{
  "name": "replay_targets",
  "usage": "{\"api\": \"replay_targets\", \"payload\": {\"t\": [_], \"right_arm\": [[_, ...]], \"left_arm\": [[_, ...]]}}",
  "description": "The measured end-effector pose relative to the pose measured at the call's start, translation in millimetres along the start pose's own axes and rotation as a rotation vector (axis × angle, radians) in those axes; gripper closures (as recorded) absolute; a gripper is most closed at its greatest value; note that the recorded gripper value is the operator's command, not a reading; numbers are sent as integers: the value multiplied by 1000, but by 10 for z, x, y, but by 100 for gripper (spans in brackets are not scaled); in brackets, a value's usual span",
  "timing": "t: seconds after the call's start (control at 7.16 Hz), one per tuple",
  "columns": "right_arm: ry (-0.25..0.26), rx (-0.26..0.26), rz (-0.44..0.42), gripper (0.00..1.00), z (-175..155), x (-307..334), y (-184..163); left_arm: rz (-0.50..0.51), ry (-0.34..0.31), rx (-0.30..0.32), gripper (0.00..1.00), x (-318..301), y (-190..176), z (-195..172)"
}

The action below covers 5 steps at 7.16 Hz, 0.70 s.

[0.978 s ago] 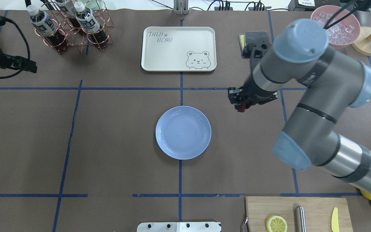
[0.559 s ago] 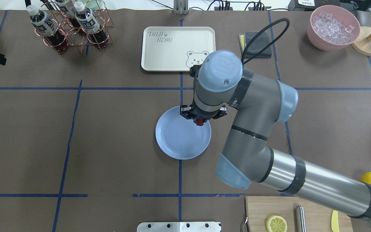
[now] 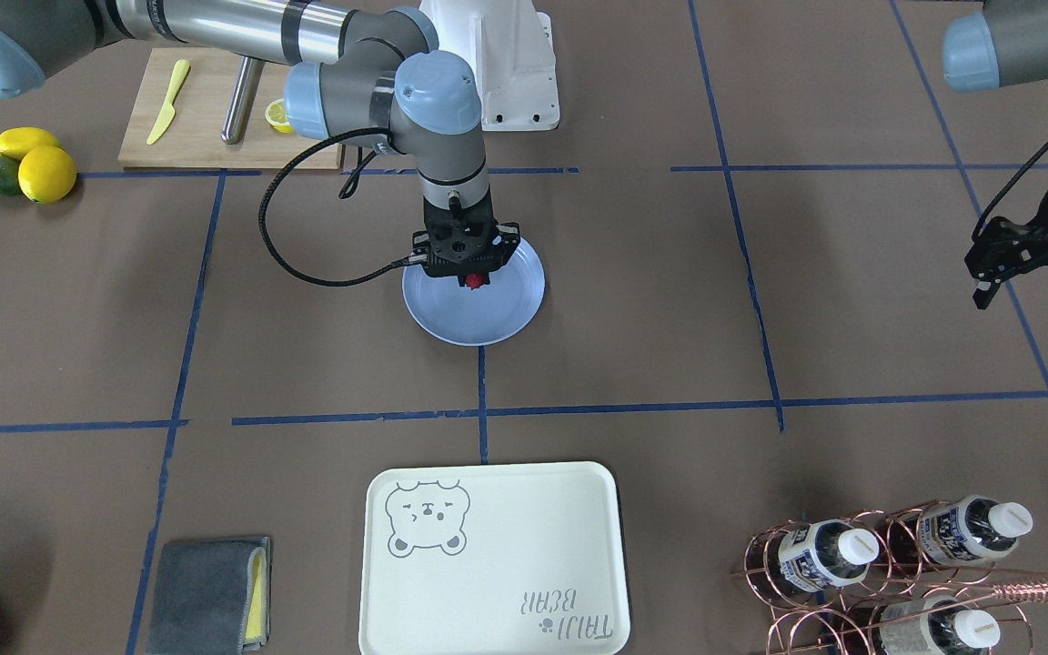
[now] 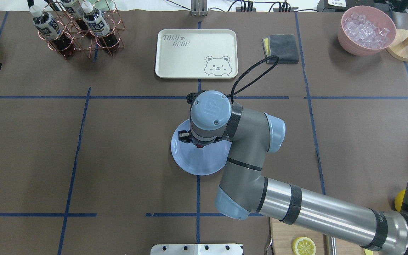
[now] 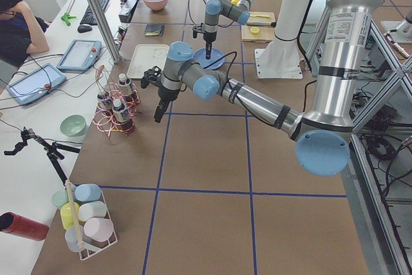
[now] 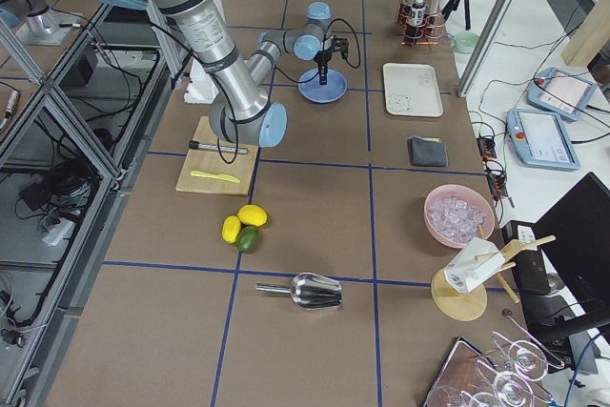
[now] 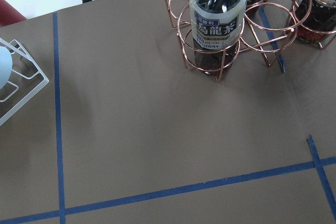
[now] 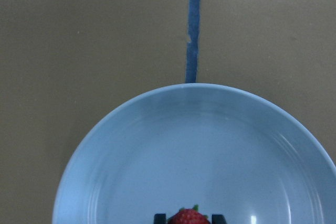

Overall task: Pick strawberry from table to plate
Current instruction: 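Lower the strawberry onto the plate and open the right gripper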

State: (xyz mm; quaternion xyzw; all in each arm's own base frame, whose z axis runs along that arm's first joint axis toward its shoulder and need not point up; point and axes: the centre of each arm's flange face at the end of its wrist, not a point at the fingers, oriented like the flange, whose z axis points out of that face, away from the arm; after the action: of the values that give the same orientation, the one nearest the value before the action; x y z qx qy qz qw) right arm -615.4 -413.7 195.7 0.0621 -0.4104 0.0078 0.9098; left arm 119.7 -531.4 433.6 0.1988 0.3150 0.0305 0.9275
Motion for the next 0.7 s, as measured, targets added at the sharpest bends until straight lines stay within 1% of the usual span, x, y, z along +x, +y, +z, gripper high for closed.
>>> {"api": "replay_targets", "payload": {"t": [0.14,0.28,0.42,0.56,0.7], "right_arm": [[7,9,0,100,29,-8,-5],[13,11,-1,82,55,-16,-4],[16,10,-1,43,73,-17,3],[20,7,1,13,97,-10,13],[24,4,5,0,126,-1,19]], "left_arm": [[-1,-2,-2,0,-7,0,12],[-2,-3,-3,0,-14,1,24],[-3,-3,-5,0,-21,0,36],[-4,-4,-5,0,-27,-2,41],[-4,-4,-6,0,-28,-4,41]]}}
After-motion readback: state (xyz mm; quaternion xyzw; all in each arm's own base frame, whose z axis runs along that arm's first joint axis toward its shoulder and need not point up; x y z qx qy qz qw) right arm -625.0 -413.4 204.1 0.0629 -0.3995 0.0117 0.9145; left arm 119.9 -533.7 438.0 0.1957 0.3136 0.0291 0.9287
